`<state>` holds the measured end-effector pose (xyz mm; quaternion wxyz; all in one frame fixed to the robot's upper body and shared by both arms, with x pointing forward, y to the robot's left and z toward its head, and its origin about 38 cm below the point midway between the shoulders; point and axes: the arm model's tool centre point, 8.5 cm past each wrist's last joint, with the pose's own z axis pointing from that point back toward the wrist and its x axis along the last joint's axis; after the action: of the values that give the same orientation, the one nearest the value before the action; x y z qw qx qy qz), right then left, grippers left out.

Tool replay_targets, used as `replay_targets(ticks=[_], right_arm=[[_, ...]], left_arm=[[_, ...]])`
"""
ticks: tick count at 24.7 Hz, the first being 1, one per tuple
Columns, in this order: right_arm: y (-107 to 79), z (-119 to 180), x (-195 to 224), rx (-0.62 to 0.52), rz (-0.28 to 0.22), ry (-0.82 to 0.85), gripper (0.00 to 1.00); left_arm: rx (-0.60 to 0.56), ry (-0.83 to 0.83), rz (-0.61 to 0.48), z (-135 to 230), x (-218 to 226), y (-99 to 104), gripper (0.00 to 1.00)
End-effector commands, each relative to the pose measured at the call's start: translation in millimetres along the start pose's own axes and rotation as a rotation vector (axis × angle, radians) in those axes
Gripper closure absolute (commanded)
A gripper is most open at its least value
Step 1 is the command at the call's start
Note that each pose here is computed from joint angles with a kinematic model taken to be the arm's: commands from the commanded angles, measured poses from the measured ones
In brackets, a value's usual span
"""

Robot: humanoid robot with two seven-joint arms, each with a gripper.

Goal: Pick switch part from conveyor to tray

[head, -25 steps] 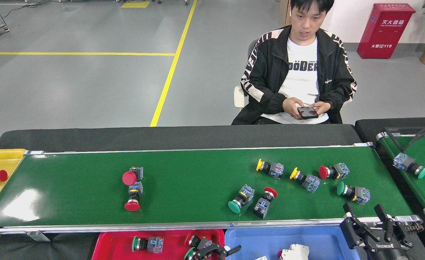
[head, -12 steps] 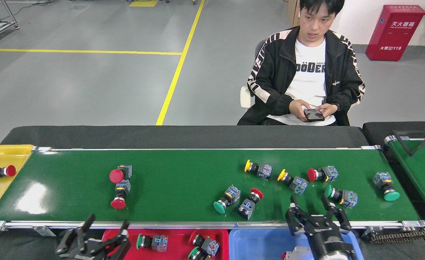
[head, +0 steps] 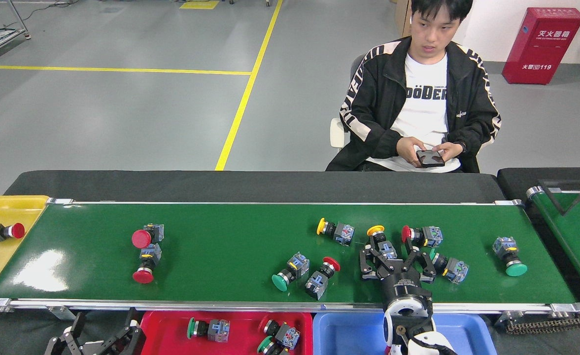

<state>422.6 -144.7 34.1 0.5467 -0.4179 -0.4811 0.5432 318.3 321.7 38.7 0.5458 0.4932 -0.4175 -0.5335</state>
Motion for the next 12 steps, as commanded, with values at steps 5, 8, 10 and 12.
replay_targets(ticks=[5, 8, 10, 12], right_arm=[[-20.6, 1.8, 14.4, -0.065, -0.005, -0.131, 0.93], [-20.0, 16.0, 14.6, -0.066, -0.039, -0.205, 0.93], [-21.4, 23.9, 6.8, -0.069, -0.042, -0.224, 0.93], [-20.1, 31.3, 8.0, -0.061, -0.06, -0.253, 0.93]], left_arm=[[0.016, 0.007, -0.02, -56.1, -13.4, 16.5, 0.0], [-0.015, 0.011, -0.037, -77.6, -29.2, 14.7, 0.0], [-0.05, 0.0, -0.06, -93.3, -36.6, 12.0, 0.03], [-0.088, -0.021, -0.106, -106.2, -48.7, 10.3, 0.17]])
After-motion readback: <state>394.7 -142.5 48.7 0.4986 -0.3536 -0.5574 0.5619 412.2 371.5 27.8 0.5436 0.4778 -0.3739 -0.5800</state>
